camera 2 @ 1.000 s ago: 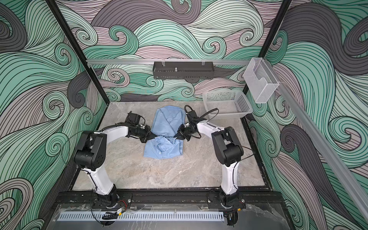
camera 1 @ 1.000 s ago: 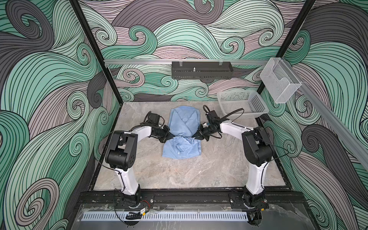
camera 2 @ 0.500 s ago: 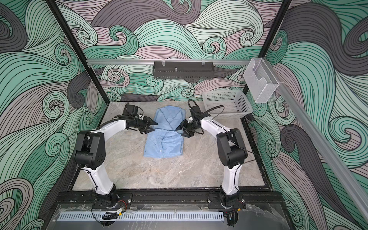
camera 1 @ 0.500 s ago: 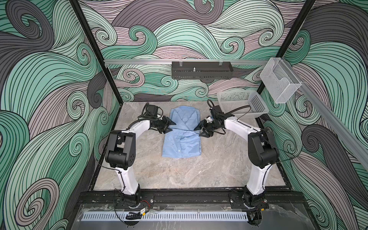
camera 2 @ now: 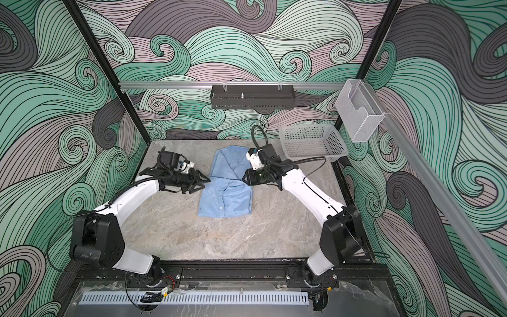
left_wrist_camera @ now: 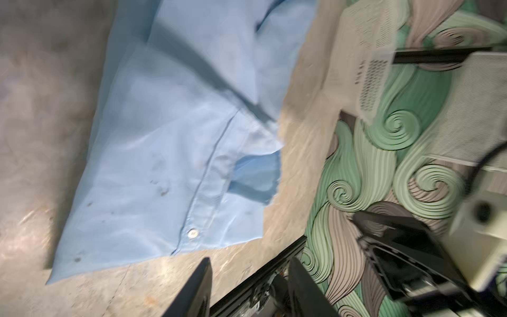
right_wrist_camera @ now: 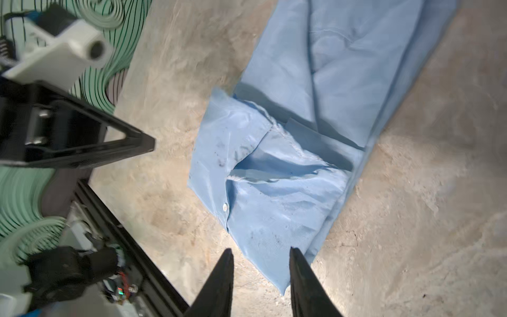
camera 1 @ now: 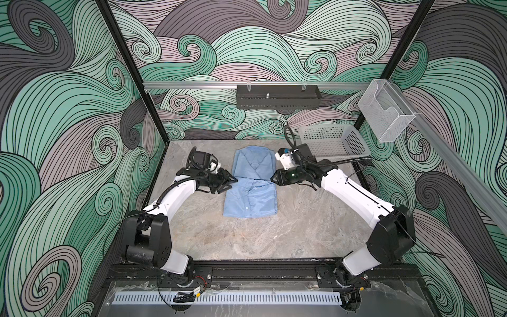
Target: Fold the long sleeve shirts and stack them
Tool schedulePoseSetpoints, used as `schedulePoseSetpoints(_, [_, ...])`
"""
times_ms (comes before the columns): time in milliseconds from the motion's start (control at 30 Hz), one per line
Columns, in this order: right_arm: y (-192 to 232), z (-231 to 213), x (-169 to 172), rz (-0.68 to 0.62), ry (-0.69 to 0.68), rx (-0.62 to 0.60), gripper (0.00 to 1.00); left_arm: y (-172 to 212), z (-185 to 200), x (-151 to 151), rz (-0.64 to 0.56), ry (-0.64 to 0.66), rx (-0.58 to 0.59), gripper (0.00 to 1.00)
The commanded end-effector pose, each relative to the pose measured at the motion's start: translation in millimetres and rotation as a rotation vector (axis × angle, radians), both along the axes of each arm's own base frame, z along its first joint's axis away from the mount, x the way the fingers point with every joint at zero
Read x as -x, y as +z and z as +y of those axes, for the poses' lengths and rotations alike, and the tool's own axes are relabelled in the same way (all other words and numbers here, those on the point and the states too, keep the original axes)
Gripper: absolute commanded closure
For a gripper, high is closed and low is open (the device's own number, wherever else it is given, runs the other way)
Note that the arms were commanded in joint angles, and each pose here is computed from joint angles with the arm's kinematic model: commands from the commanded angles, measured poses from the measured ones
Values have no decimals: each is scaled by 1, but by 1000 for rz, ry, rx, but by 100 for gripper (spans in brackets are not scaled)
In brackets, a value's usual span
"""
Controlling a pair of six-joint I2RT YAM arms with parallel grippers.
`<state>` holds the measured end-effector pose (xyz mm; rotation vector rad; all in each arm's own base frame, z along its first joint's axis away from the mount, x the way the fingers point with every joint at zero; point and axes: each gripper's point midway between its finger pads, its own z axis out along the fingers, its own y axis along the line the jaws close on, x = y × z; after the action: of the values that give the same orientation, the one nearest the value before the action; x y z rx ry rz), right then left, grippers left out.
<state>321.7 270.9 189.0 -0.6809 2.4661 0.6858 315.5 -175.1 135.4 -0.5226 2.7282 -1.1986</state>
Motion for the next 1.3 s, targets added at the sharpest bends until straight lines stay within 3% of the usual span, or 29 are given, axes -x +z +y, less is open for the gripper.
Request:
schedulePoseSetpoints(0, [-35,10,9,-157,268,171,67,-29,-3,20,61,-20,-13,54])
schedulePoseSetpoints(133, [-61,37,25,-151,423,163,68,-46,-2,28,101,-7,-13,54])
schedulePoseSetpoints(267, [-82,56,2,-102,406,166,68,-43,-1,25,94,-6,-21,52])
schedulePoseSetpoints(533, [-97,63,-91,-20,148,110,68,-45,3,29,101,-9,-29,49])
schedulePoseSetpoints(767, [-140,44,-109,131,55,176,67,-43,2,28,97,-3,-17,48])
schedulePoseSetpoints(1033, [-80,32,-128,-82,53,151,62,-42,0,20,88,20,-11,47])
schedulePoseSetpoints(1267, [-92,11,-172,-80,-12,240,60,-52,-31,9,91,31,11,48])
